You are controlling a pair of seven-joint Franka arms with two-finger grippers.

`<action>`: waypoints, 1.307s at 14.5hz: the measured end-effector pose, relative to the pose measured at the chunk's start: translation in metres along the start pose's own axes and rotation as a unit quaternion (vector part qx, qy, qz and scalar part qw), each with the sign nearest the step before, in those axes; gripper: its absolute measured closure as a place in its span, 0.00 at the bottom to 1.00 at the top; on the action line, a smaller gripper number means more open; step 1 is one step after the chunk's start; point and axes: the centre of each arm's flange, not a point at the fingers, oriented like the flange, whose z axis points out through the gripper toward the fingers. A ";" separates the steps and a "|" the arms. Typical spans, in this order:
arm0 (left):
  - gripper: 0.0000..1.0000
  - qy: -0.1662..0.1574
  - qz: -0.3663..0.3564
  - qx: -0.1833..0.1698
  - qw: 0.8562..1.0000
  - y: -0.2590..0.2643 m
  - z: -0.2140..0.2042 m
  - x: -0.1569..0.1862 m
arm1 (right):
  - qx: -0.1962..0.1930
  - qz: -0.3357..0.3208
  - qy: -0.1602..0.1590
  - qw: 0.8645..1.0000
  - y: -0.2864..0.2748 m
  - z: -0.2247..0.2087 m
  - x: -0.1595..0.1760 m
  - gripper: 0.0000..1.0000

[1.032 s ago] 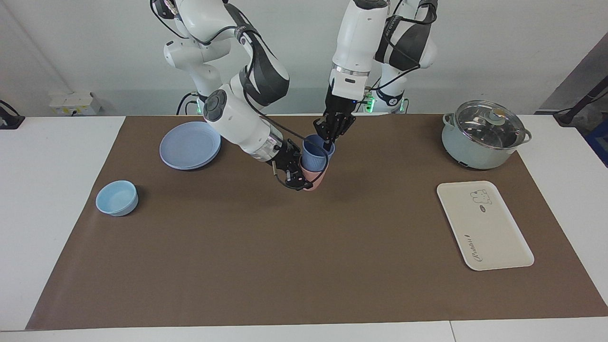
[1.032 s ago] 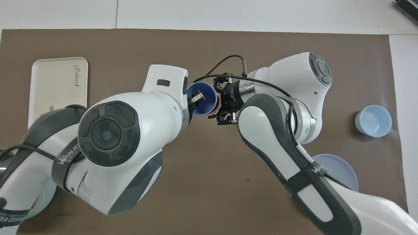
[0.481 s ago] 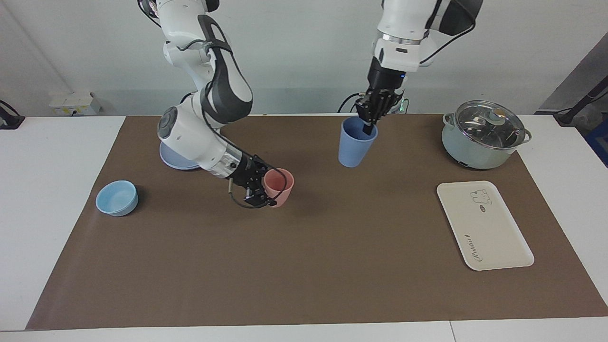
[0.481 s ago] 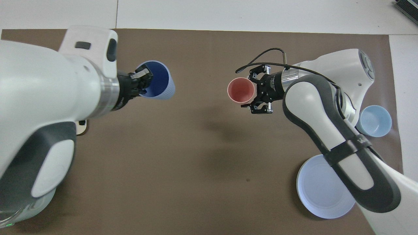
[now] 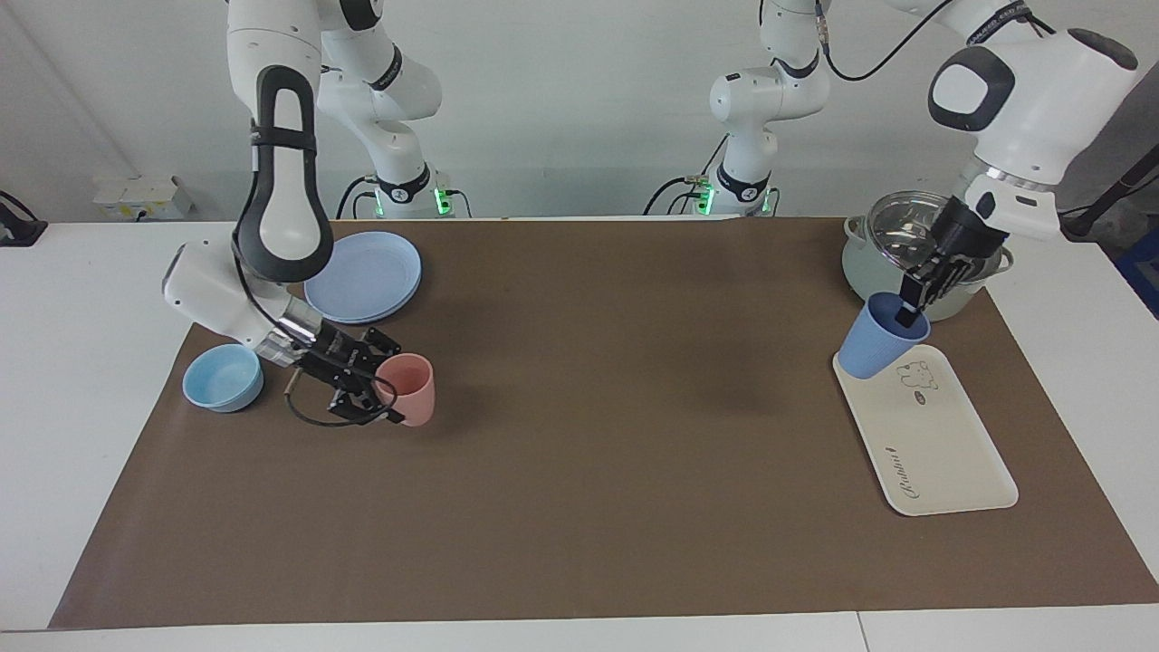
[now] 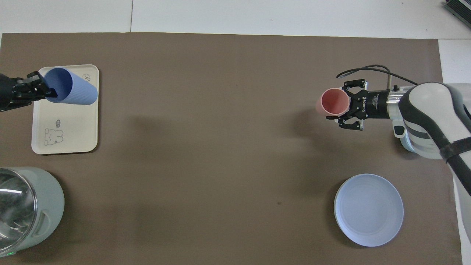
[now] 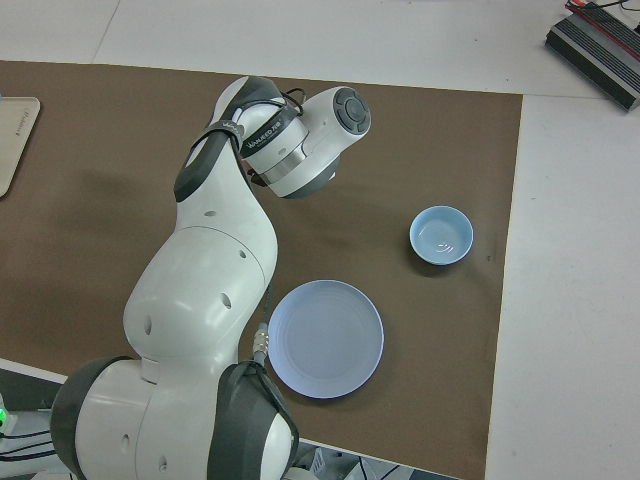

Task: Place cup on tray
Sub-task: 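Move the cup over the tray with the left gripper while the right withdraws, then lower the cup onto the cream tray with the left gripper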

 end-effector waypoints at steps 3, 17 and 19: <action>0.95 -0.008 0.041 0.009 0.999 -0.100 0.040 0.030 | 0.026 0.049 0.013 0.998 0.004 -0.023 0.058 0.23; 0.33 0.018 0.114 -0.002 0.993 -0.129 0.087 0.038 | 0.033 0.000 0.062 0.998 0.001 -0.024 0.084 0.01; 0.12 0.006 0.155 0.004 0.988 -0.096 0.047 0.038 | 0.016 -0.070 0.092 0.993 0.000 -0.031 0.086 0.01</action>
